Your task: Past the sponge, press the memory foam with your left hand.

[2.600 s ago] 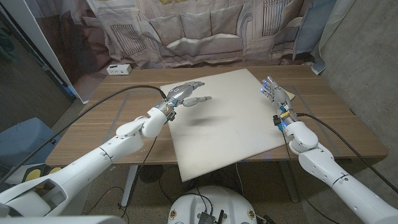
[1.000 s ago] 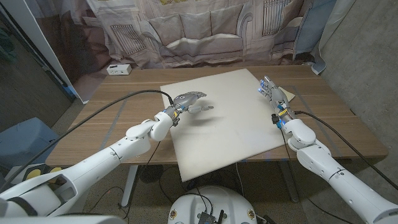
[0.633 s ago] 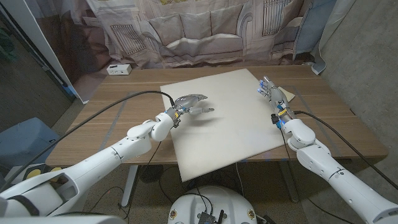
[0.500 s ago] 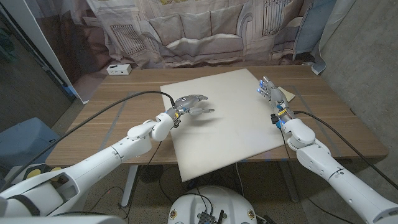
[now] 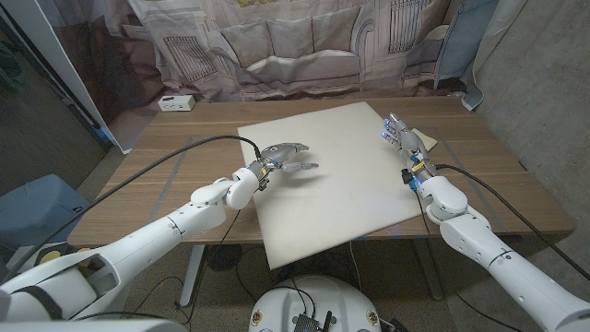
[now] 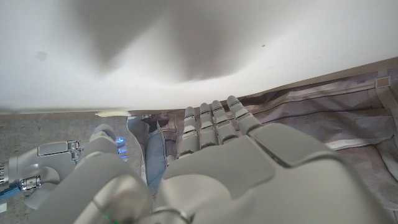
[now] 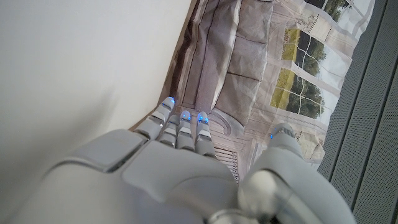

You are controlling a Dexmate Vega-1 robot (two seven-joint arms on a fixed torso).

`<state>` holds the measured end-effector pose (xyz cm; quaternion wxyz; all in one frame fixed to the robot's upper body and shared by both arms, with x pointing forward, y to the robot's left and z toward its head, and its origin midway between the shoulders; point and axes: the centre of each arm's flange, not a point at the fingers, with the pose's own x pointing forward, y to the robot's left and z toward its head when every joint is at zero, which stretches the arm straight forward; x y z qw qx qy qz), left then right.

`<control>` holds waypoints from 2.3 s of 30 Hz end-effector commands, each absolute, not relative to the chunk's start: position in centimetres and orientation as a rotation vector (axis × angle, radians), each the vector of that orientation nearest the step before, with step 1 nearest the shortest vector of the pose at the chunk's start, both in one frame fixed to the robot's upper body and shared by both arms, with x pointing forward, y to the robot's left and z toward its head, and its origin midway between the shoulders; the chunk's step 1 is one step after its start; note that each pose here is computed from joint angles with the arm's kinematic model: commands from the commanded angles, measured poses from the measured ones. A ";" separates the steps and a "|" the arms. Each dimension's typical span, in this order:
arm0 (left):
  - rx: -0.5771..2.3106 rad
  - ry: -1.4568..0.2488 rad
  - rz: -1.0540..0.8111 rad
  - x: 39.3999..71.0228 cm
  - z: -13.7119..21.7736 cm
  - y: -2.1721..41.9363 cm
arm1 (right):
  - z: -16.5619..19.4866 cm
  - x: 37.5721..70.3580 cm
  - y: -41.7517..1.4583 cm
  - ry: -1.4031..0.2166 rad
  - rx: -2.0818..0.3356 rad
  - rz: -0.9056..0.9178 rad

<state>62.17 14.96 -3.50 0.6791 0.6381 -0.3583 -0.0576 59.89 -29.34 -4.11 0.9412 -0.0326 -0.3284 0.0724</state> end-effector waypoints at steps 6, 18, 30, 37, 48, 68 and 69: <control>1.435 -0.778 -0.152 62.6 -4.3 14.7 | -4.5 59.6 -29.6 -0.662 -0.062 0.137; 1.448 -0.754 -0.176 63.0 -5.1 14.2 | -4.8 59.5 -29.9 -0.656 -0.060 0.126; 1.466 -0.728 -0.194 63.3 -5.3 14.0 | -5.1 59.5 -30.0 -0.649 -0.051 0.123; 1.479 -0.709 -0.208 63.5 -5.7 13.8 | -5.2 59.4 -30.1 -0.646 -0.048 0.117; 1.507 -0.688 -0.234 63.6 -6.2 13.4 | -5.1 59.2 -30.2 -0.647 -0.050 0.120; 1.581 -0.618 -0.291 64.2 -6.9 12.4 | -5.2 58.4 -30.1 -0.639 -0.060 0.117; 1.585 -0.611 -0.295 64.3 -7.0 12.3 | -5.3 58.4 -30.1 -0.639 -0.057 0.115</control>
